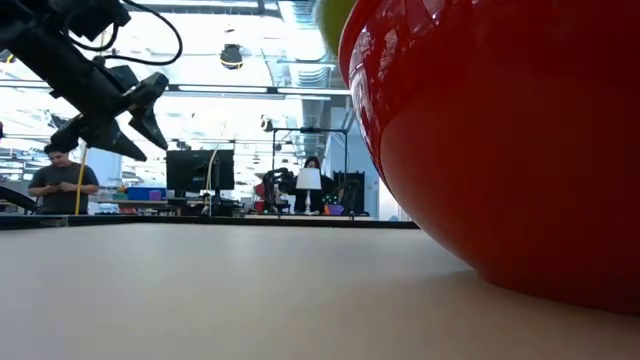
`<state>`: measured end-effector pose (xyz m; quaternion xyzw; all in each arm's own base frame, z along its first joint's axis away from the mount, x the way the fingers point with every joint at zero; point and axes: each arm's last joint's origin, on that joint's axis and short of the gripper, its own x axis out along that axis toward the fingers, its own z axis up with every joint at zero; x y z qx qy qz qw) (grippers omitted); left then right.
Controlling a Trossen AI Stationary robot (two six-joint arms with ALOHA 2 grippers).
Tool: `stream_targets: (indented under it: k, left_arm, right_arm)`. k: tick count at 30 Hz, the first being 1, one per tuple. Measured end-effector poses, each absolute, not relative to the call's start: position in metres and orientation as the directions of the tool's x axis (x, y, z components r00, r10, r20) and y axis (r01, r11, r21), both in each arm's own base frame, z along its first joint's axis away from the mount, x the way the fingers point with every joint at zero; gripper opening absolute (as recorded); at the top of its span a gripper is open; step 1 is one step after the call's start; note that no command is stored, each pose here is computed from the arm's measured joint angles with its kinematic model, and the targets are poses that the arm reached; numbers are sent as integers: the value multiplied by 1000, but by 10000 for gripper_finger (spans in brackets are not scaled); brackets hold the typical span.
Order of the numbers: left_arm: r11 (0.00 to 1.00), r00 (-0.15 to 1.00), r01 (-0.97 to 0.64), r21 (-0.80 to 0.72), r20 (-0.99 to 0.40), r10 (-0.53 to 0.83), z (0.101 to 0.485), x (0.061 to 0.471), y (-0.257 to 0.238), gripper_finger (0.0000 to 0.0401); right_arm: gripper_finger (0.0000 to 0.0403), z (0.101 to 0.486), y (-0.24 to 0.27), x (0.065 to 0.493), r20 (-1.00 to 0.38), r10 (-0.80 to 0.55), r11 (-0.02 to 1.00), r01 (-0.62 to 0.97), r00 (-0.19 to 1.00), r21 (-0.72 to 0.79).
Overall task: Nest bowls inside each other by size order
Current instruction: Stack the green bowl on the orange bowl
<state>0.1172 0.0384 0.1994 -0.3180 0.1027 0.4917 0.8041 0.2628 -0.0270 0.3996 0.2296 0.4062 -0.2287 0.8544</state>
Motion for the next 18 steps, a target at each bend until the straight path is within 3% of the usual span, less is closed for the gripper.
stream_targets:
  k: [6, 18]
  left_arm:
    - [290, 439, -889, -353, -488, 754, 195, 121, 40, 194]
    - [316, 452, -883, -346, -449, 771, 194, 139, 44, 194]
  right_arm:
    - [11, 406, 32, 229, -751, -89, 805, 492, 655, 333]
    - [11, 327, 124, 197, -694, 39, 634, 519, 719, 573]
